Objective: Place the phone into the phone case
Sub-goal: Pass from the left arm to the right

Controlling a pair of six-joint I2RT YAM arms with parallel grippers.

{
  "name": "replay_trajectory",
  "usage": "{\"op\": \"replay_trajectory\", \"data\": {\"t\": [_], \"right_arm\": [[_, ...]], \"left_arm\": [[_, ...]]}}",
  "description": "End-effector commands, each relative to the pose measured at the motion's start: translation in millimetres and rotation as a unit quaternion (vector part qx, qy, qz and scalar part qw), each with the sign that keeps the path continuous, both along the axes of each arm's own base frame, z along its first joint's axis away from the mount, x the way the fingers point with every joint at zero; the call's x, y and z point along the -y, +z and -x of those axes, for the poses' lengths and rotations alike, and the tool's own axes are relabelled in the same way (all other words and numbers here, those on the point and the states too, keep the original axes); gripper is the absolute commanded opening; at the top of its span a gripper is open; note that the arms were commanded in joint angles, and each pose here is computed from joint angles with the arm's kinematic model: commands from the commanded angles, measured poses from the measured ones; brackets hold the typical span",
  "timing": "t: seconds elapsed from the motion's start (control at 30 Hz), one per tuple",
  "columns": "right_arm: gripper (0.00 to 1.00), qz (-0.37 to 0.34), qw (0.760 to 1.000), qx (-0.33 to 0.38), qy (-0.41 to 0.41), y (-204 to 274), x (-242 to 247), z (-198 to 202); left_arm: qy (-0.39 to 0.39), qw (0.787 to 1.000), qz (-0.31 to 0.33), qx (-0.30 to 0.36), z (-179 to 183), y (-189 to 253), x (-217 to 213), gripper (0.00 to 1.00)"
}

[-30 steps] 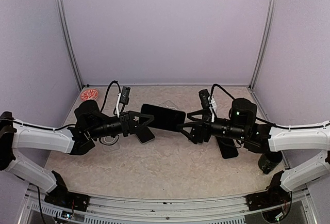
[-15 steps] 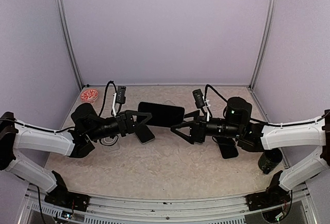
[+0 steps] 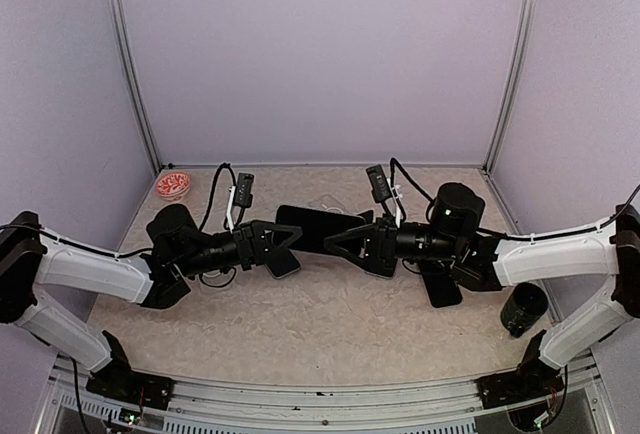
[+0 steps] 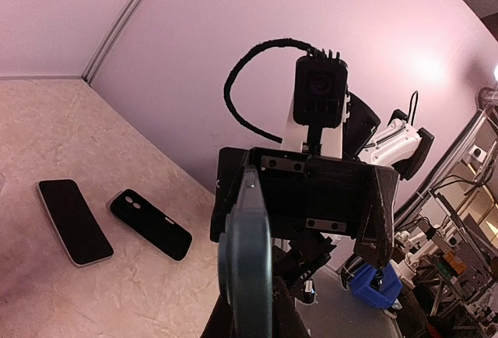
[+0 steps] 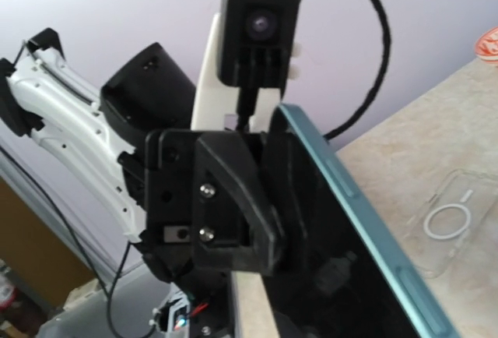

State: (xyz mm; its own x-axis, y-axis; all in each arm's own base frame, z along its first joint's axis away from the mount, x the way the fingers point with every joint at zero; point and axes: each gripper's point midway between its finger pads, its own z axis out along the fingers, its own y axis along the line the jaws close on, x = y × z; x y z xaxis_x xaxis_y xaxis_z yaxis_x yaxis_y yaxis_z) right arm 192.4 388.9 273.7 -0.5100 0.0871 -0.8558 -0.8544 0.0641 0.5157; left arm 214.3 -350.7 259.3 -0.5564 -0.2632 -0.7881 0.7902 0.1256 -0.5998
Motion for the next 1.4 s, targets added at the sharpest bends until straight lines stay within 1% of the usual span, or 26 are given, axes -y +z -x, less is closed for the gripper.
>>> {"op": "replay_trajectory", "data": {"t": [0.0,0.2,0.37,0.47,0.77,0.97,1.07,1.1,1.17,1.23,1.27,1.37], "right_arm": [[0.92,-0.031,0.999,0.001,0.022,16.0,-2.4,3.1],[0.85,-0.037,0.999,-0.002,0.031,15.1,-2.2,5.9],[0.77,-0.04,0.998,-0.007,0.039,14.3,-3.1,7.7],[0.71,-0.04,0.998,-0.011,0.043,12.1,-4.4,8.4],[0.42,-0.04,0.998,-0.017,0.055,7.0,-5.6,11.2],[0.13,-0.04,0.998,-0.013,0.05,7.9,-2.1,10.2],[0.02,-0.042,0.998,-0.012,0.054,9.8,-1.7,11.3],[0.0,-0.043,0.998,-0.012,0.054,10.1,-1.7,11.3],[0.0,-0.045,0.997,-0.012,0.057,11.1,-1.5,12.1],[0.0,-0.048,0.997,-0.01,0.058,12.8,-0.6,12.6],[0.0,-0.048,0.997,-0.01,0.059,13.1,-0.4,13.3],[0.0,-0.048,0.997,-0.008,0.056,13.5,1.1,12.5]], "left_arm": [[-0.003,0.998,0.052,0.039,1.7,36.9,1.4,0.0],[0.006,0.998,0.05,0.034,-1.3,32.4,0.6,0.0],[0.005,0.998,0.049,0.03,-2.4,29.5,1.8,0.0],[0.007,0.998,0.05,0.028,-3.2,28.9,1.9,0.0],[0.01,0.999,0.047,0.025,-5.3,26.5,0.4,0.0],[0.014,0.999,0.045,0.02,-7.2,23.9,-2.3,0.0],[0.014,0.999,0.044,0.018,-7.9,22.6,-2.1,0.0],[0.014,0.999,0.043,0.017,-8.5,22.0,-2.3,0.01],[0.015,0.999,0.043,0.015,-9.0,21.7,-2.4,0.04],[0.014,0.999,0.043,0.014,-9.1,21.4,-2.5,0.11],[0.015,0.999,0.041,0.014,-9.7,20.6,-2.8,0.16],[0.019,0.999,0.036,0.009,-11.7,16.1,-4.5,0.35]]}}
